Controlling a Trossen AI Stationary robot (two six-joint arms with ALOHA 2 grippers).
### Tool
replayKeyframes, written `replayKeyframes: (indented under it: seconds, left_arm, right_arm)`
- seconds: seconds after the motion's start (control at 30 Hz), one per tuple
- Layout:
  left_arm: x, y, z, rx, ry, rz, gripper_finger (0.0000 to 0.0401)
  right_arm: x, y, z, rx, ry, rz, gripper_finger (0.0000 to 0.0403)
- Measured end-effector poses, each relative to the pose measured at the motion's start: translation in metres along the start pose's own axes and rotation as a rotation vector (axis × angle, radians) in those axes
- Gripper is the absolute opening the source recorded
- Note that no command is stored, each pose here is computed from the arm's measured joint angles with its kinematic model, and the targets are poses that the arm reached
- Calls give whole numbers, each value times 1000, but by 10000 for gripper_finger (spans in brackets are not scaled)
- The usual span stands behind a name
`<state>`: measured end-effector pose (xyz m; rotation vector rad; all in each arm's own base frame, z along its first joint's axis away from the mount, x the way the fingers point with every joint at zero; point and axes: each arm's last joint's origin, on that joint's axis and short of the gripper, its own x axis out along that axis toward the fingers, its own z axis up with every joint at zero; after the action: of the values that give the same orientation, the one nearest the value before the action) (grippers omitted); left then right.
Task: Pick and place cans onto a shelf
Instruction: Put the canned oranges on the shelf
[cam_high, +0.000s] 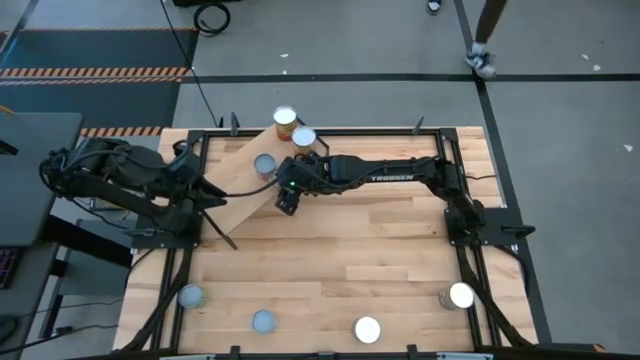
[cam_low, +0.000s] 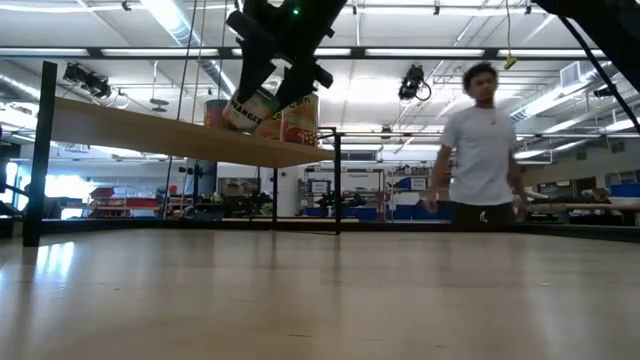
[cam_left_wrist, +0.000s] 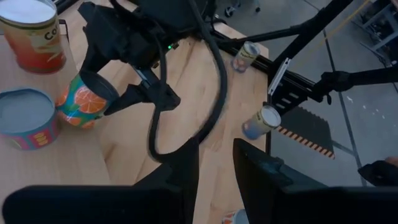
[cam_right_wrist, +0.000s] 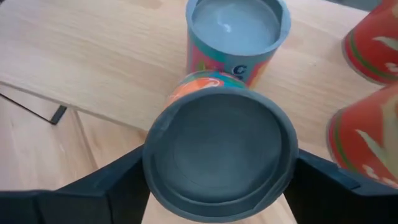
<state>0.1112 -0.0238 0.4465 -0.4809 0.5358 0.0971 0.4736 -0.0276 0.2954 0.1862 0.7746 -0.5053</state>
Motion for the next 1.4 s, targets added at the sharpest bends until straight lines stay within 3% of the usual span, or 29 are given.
replayKeyframes:
  seconds: [0.13,0.37,0.6,0.8,1.1,1.4]
  left_arm:
    - [0,0,0,0,0,0,105]
    - [0,0,0,1,9,-13,105]
    - [0,0,0,3,9,-13,105]
    - [0,0,0,22,10,-12,105]
    - [0,0,0,32,10,-14,105]
    - [0,-1,0,33,5,-18,105]
  right_arm:
    - [8,-1,-4,8,-3,5,342]
    - [7,1,0,22,-43,13,344]
    - [8,-3,6,62,-88,22,320]
    - [13,3,16,80,-214,67,309]
    - [36,20,2,57,-170,139,283]
    - [57,19,1,34,-238,94,256]
